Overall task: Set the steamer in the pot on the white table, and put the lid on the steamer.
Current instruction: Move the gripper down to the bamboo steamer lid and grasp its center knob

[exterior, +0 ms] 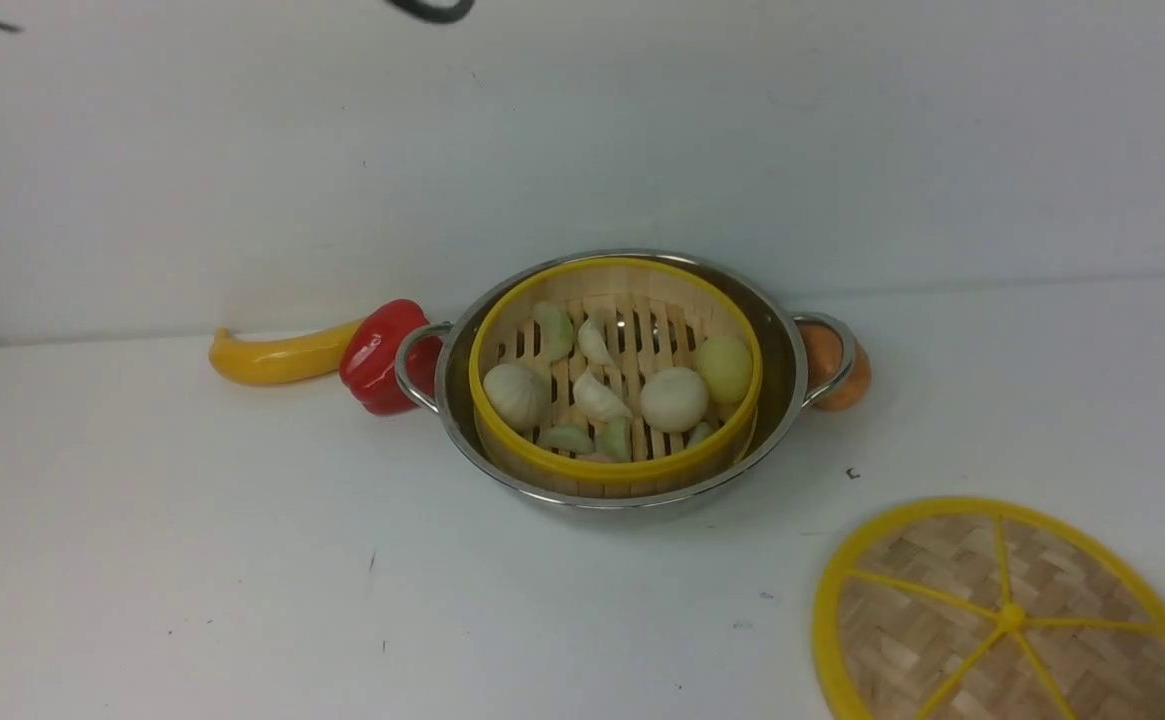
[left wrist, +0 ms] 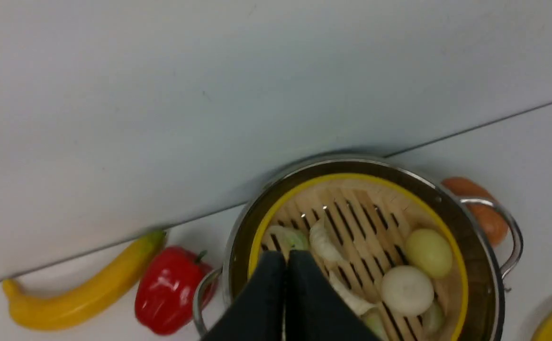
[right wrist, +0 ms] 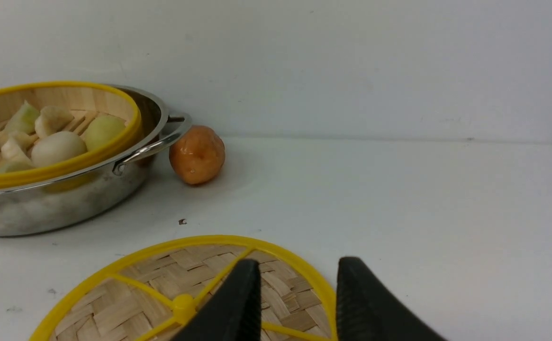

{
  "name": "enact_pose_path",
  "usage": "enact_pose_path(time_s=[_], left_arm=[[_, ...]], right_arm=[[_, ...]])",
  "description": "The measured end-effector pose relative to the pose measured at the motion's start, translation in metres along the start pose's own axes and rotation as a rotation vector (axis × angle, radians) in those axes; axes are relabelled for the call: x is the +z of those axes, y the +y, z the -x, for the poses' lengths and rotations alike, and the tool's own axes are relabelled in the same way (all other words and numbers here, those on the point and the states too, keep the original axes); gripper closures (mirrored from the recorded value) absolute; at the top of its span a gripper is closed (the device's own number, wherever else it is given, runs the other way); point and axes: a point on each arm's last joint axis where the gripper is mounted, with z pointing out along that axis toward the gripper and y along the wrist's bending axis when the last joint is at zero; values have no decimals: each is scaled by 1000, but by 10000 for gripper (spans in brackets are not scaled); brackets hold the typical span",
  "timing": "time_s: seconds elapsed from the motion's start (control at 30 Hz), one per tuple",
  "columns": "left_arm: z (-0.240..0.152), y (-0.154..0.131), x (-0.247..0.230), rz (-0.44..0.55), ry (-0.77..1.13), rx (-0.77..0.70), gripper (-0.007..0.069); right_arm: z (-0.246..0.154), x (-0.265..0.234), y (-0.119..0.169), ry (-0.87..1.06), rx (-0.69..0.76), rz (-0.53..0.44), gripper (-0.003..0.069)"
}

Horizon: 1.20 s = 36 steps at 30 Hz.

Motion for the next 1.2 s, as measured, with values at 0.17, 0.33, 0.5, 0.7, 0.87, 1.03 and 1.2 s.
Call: enact_pose_path(time_s=[0.17, 0.33, 0.5, 0.7, 0.87, 1.03, 1.2], left_arm=[[-70, 9, -35, 75, -122, 24, 620], [-155, 35, -44, 165, -185, -21, 607], [-266, 66, -59, 335, -161, -174, 600], [-367, 71, -72, 521, -157, -313, 594], [-412, 56, -73, 562, -253, -304, 579], [-423, 43, -78, 534, -384, -219, 573], [-424, 33, -88, 494, -487, -151, 573]], right_arm=[[0, 0, 0, 0, 0, 0, 414], [0, 0, 0, 0, 0, 0, 414], [0, 0, 0, 0, 0, 0, 414], [0, 0, 0, 0, 0, 0, 414], [0, 0, 0, 0, 0, 0, 414], [0, 0, 0, 0, 0, 0, 414], [0, 0, 0, 0, 0, 0, 414]])
